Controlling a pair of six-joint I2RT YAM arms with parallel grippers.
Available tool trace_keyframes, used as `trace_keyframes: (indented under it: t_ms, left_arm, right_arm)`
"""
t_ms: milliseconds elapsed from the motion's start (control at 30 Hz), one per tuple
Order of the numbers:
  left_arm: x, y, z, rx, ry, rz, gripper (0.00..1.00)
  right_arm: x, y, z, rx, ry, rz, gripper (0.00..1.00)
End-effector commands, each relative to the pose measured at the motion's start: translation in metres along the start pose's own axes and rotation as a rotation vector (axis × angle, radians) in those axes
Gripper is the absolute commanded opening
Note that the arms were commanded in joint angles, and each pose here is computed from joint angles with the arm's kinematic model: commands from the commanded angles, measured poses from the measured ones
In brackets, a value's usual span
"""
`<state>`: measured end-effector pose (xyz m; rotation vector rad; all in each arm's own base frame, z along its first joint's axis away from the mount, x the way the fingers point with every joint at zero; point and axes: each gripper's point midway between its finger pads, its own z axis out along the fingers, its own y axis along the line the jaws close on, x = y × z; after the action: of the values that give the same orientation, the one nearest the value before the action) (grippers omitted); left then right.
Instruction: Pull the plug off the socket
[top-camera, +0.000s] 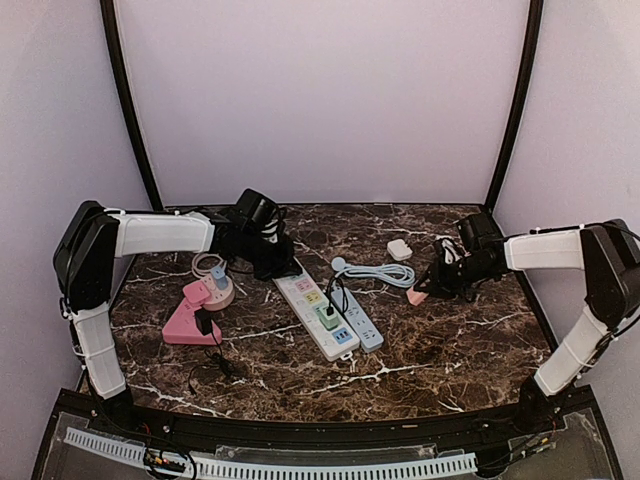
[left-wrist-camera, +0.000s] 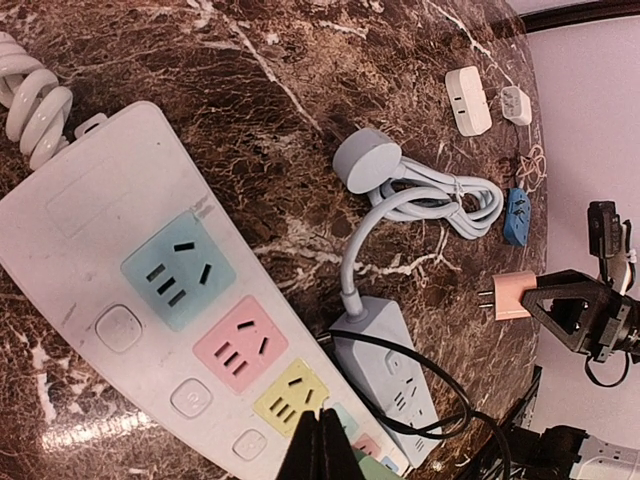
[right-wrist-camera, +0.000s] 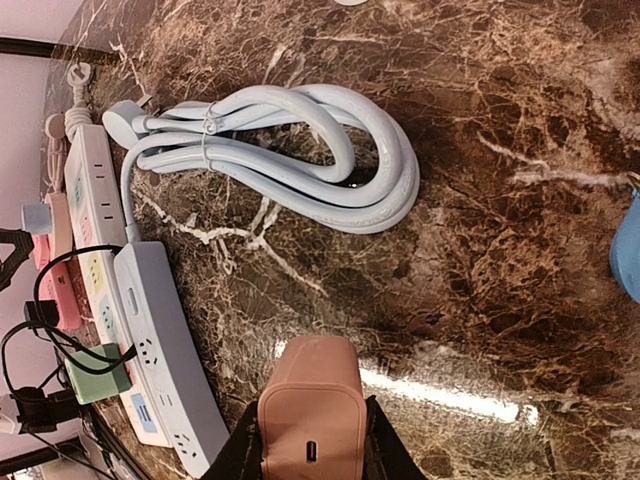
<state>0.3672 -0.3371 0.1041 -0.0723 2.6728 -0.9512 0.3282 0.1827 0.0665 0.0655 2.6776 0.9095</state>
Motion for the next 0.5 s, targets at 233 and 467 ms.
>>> trace_keyframes:
  t_ms: [233, 467]
  left_arm:
    - [-0.0026, -0.0089, -0.0146, 0.003, -0.014, 0.021, 0.00]
    - [-0.0018, -0.0080, -0.0149, 0.001, -0.014, 0.020, 0.00]
  right_arm:
    - [0.0033, -0.0138, 0.0000, 0.044, 0.006, 0.000, 0.23]
    - [0.0032, -0.0167, -0.0011, 0.063, 0.005, -0.003, 0.28]
